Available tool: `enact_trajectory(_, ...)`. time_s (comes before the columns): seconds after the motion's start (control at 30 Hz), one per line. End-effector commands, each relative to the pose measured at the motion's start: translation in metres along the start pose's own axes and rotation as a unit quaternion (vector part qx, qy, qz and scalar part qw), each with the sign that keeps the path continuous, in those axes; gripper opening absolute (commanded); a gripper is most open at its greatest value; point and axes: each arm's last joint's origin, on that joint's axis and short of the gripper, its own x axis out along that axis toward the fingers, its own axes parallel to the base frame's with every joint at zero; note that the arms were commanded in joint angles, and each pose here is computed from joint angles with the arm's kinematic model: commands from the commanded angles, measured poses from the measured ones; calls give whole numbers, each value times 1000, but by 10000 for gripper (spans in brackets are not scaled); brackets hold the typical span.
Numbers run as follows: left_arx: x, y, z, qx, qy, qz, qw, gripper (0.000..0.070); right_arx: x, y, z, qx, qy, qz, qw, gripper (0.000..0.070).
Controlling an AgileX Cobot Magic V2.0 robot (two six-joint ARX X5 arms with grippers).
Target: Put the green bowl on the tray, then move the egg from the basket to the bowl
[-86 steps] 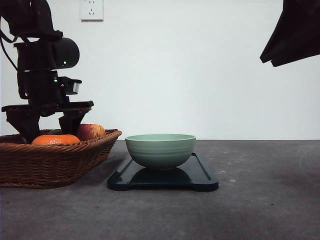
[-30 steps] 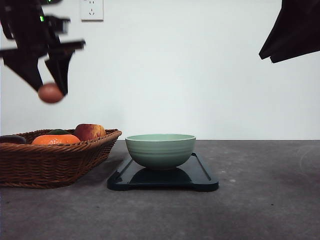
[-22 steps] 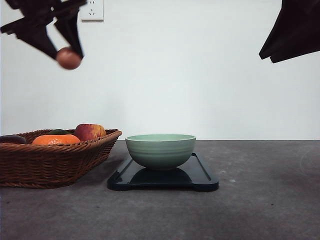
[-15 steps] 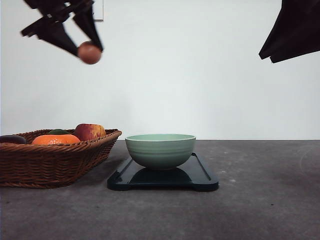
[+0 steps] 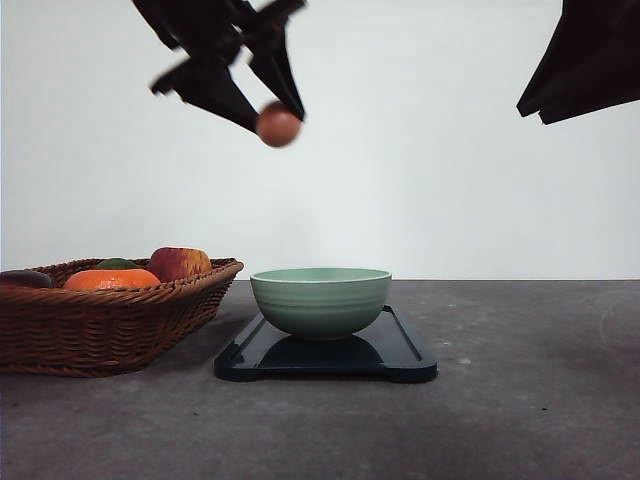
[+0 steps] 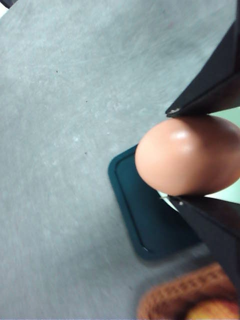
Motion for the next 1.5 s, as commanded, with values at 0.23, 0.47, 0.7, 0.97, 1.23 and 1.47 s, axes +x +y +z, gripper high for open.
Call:
enact_trajectory(0.23, 61, -10, -22, 21, 42, -12, 999, 188, 1, 1, 1, -3, 2, 3, 1000, 149)
enact_trajectory(0.47, 98, -16, -46, 35, 80, -10, 996, 188, 1, 1, -1, 2, 9, 2, 1000, 149)
enact_trajectory(0.7, 120, -16, -65, 50, 111, 9, 992, 188, 1, 1, -1, 3, 10, 2, 1000, 149)
enact_trajectory(0.97, 134, -11, -76, 50, 131, 25, 990, 188, 1, 1, -1, 10, 10, 2, 1000, 149)
enact_trajectory(1.23, 136, -10, -79, 51, 135, 29, 989, 188, 1, 1, -1, 11, 10, 2, 1000, 149)
enact_trajectory(1.47, 137, -10, -79, 51, 135, 29, 989, 200, 1, 1, -1, 12, 10, 2, 1000, 149)
